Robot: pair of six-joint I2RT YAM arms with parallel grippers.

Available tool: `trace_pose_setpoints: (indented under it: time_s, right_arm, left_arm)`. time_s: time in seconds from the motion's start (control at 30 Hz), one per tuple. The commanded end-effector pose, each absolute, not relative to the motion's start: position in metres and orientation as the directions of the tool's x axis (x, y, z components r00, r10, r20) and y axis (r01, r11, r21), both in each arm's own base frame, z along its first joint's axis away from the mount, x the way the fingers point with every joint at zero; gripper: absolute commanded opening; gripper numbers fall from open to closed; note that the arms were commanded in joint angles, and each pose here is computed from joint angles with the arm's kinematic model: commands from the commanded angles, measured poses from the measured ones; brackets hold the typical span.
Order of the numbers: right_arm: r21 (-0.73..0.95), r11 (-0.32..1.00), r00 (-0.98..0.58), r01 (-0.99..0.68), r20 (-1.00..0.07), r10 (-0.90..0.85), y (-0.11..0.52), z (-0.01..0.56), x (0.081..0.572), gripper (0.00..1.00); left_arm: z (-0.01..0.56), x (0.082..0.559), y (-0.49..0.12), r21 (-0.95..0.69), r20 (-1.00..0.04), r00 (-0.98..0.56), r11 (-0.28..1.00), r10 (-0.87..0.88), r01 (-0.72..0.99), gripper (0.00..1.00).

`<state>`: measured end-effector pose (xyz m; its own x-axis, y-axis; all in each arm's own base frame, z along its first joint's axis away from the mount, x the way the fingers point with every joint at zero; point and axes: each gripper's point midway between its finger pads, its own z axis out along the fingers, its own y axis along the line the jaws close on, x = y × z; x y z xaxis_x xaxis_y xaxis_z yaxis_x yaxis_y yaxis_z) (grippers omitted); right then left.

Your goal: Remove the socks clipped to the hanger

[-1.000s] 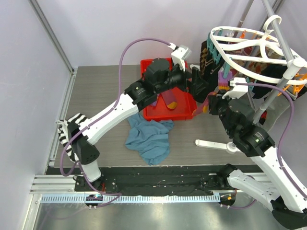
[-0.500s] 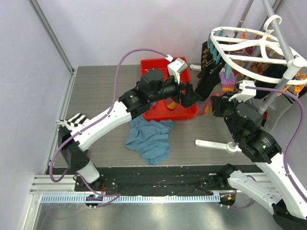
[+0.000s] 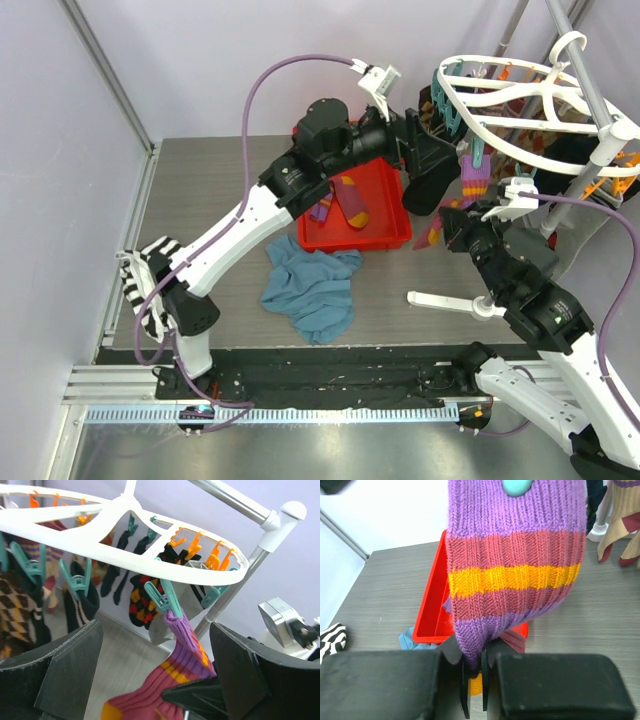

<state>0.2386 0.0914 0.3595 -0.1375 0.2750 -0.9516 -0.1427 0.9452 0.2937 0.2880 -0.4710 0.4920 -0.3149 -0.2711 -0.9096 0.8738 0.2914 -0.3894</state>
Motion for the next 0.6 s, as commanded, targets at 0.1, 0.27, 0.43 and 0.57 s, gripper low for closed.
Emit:
trace_pose_setpoints:
  time_s: [0.1,0.27,0.43,0.57]
  right_arm:
    - [0.286,0.936,-0.084,-0.207,-0.958,0.274,0.095,0.375,0.232,0.01]
    - [0.279,0.938,-0.086,-0.208,-0.960,0.266,0.094,0.370,0.231,0.01]
    - [0.288,0.930,-0.094,-0.228,-0.957,0.274,0.099,0.370,0.231,0.01]
    - [0.293,0.926,-0.102,-0.238,-0.956,0.276,0.103,0.368,0.233,0.01]
  left_arm:
    - [0.511,0.287,-0.499,-0.473,-0.847,-0.402,0.148,-0.347,0.868,0.92]
    - [0.517,0.289,-0.512,-0.504,-0.810,-0.443,0.071,-0.384,0.861,0.92]
    - [0.511,0.292,-0.526,-0.530,-0.783,-0.482,0.015,-0.392,0.848,0.90]
    - [0.513,0.291,-0.529,-0.525,-0.775,-0.486,-0.016,-0.403,0.851,0.87]
